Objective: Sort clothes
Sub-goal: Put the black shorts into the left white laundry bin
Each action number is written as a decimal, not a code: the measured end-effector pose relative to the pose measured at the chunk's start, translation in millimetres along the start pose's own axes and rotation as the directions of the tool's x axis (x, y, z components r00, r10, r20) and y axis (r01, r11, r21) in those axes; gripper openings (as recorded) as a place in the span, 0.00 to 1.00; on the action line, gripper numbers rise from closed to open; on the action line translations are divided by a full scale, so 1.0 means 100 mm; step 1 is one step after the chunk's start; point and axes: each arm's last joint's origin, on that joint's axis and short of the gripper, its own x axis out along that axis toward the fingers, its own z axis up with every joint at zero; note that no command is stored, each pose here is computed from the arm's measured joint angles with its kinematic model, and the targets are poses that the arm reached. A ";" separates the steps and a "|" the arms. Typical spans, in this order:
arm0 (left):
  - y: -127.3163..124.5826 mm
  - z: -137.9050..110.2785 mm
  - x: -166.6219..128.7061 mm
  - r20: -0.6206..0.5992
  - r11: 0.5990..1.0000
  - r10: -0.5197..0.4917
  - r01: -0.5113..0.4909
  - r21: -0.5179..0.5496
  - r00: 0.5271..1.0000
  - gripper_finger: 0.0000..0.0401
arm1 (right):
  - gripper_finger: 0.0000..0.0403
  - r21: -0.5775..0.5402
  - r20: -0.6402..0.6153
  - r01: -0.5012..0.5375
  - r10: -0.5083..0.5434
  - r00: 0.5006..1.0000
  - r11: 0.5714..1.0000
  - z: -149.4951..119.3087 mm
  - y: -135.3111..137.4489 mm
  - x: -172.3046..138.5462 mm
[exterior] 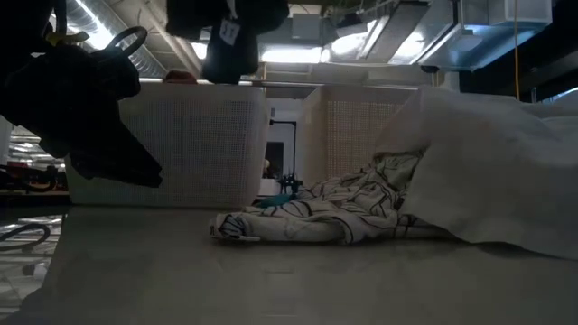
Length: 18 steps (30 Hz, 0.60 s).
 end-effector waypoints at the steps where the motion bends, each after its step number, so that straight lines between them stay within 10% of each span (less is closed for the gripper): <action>1: 0.00 0.00 0.00 0.000 1.000 0.000 0.000 0.000 1.000 0.42 | 0.01 0.004 0.012 0.031 -0.031 0.999 1.000 -0.07 -0.05 0.04; 9: 0.00 0.00 0.00 0.000 1.000 0.000 0.000 0.001 1.000 0.42 | 0.01 0.043 0.020 0.179 -0.180 0.983 0.983 -0.68 -0.21 0.38; 18: 0.00 0.00 0.00 -0.001 1.000 0.000 0.000 0.004 1.000 0.42 | 0.01 0.157 -0.041 0.145 -0.140 0.989 0.977 -1.29 0.19 0.88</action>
